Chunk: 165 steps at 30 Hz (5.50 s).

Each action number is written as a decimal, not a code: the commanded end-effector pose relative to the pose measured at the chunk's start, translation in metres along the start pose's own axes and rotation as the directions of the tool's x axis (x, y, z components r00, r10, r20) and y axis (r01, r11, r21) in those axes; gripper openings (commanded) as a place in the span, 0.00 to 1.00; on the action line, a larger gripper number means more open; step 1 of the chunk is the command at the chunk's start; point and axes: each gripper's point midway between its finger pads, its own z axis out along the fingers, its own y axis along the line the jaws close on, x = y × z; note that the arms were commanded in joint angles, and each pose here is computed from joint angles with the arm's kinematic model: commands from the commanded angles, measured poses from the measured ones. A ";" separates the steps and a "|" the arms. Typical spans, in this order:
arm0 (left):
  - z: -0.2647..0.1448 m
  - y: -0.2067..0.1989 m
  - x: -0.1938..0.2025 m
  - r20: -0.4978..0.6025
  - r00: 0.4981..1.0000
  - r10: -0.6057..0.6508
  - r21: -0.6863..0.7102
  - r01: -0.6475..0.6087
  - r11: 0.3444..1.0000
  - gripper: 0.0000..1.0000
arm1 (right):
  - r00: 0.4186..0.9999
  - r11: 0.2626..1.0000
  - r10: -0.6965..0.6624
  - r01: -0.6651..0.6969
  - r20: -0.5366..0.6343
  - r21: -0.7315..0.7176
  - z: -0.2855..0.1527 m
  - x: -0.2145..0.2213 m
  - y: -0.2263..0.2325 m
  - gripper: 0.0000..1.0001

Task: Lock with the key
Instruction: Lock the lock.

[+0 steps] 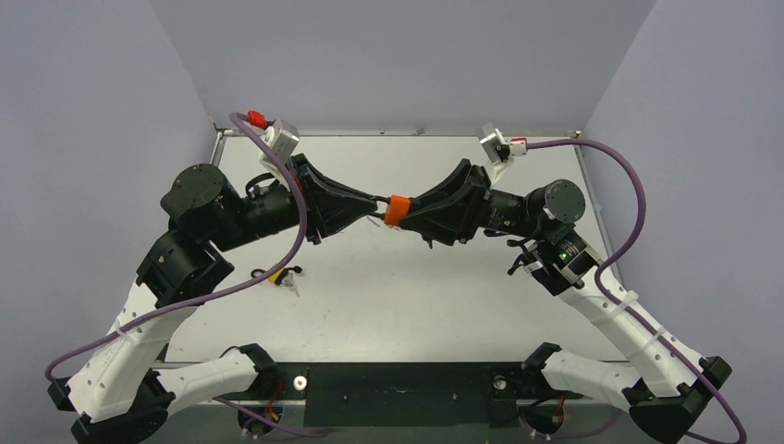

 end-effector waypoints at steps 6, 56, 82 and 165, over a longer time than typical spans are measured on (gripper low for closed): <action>0.026 -0.017 0.056 -0.189 0.980 -0.064 0.094 0.083 0.992 0.00 | 0.989 0.996 -0.084 0.082 0.117 0.029 0.018 -0.038 0.001 0.00; 0.039 -0.010 0.146 -0.352 0.926 -0.137 -0.019 0.139 0.990 0.00 | 0.935 0.979 -0.202 0.198 0.293 0.044 0.005 -0.119 0.028 0.00; 0.060 -0.004 0.189 -0.410 0.894 -0.182 -0.019 0.191 0.981 0.00 | 0.943 0.981 -0.189 0.193 0.275 0.012 0.031 -0.127 0.025 0.00; 0.007 0.018 0.045 -0.168 0.980 -0.108 -0.042 0.102 0.994 0.00 | 0.992 0.929 -0.087 0.048 0.091 0.368 -0.112 -0.001 -0.111 0.00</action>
